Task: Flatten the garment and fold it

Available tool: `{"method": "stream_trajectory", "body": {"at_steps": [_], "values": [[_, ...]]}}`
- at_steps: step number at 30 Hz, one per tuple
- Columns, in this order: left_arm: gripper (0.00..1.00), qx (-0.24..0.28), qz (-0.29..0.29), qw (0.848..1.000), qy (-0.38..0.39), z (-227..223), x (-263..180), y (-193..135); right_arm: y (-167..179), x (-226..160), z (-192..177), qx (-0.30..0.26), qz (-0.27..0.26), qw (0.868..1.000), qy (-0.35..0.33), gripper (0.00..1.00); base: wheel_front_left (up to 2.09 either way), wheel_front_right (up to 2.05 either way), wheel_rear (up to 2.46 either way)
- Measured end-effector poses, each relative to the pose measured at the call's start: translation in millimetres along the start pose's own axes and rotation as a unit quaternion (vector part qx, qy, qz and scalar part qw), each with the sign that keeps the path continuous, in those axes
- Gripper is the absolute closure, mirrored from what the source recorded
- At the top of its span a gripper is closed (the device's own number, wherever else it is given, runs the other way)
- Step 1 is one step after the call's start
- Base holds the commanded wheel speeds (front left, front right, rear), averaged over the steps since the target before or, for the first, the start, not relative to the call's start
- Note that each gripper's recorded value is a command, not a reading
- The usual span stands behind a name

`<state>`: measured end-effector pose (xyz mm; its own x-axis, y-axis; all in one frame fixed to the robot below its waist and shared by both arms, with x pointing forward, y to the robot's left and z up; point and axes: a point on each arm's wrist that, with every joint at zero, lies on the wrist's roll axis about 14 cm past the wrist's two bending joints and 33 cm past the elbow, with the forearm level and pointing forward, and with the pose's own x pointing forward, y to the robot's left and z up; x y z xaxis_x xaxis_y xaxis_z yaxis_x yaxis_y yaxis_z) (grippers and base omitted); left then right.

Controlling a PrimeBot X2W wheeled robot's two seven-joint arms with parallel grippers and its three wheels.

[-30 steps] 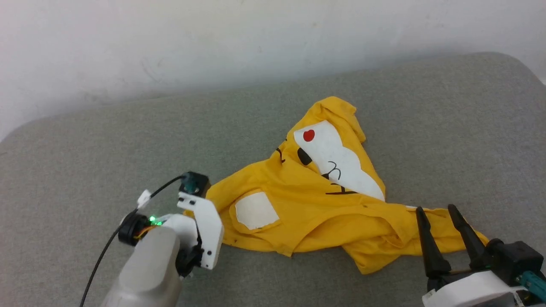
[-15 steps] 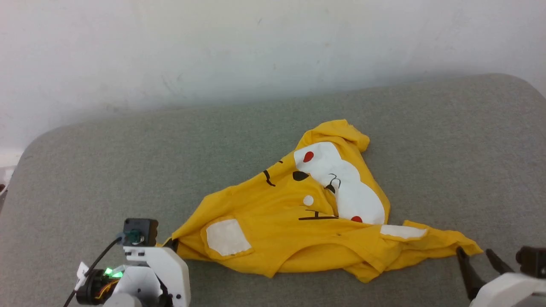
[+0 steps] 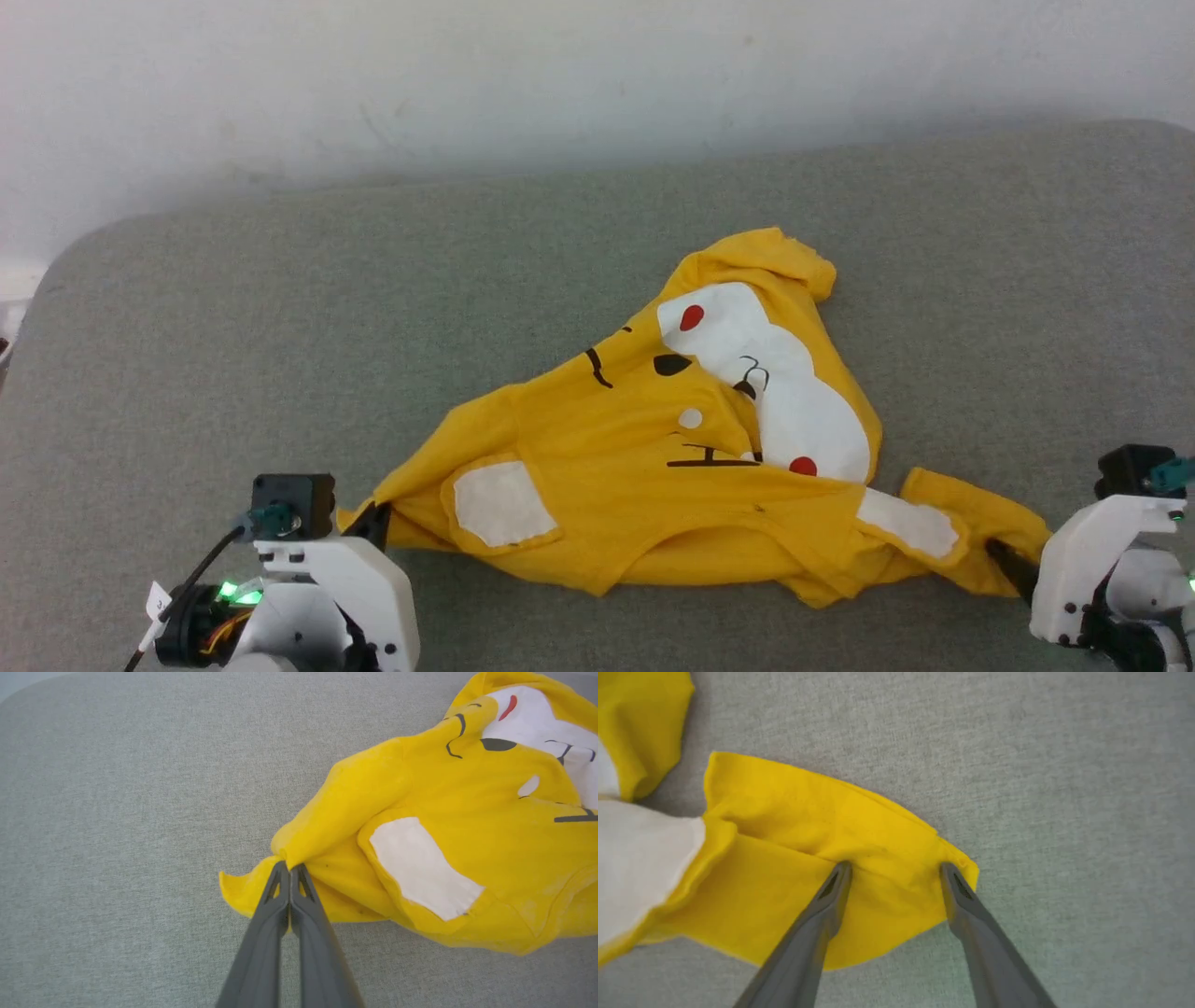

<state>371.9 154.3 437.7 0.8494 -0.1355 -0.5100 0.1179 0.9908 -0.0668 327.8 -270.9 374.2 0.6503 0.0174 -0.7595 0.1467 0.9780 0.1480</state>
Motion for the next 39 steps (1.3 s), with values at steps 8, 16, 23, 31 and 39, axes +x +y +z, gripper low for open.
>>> {"method": "stream_trajectory", "body": {"at_steps": [8, 16, 23, 31, 39], "values": [[1.00, -0.010, 0.005, 1.000, 0.020, -11, 6, 5, 4, 18, -20, 0.025, 0.011, 0.991, 0.133, 1.00, 0.00, 0.00, 0.00], [1.00, -0.023, 0.003, 1.000, 0.007, -5, 3, 4, 5, 13, -12, 0.018, 0.012, 0.991, 0.130, 1.00, 0.00, 0.00, 0.00], [1.00, 0.008, 0.000, 0.995, -0.102, 73, 1, 10, 13, -6, 59, -0.036, 0.019, 0.999, -0.011, 1.00, 0.00, 0.00, 0.00], [1.00, 0.063, 0.009, 0.965, -0.253, 210, 2, 17, 30, -57, 208, -0.093, 0.011, 0.972, -0.217, 1.00, 0.00, 0.00, 0.00], [1.00, 0.090, 0.043, 0.940, -0.326, 309, 34, 29, 51, -97, 339, -0.095, 0.010, 0.916, -0.390, 1.00, 0.00, 0.00, 0.00]]}}
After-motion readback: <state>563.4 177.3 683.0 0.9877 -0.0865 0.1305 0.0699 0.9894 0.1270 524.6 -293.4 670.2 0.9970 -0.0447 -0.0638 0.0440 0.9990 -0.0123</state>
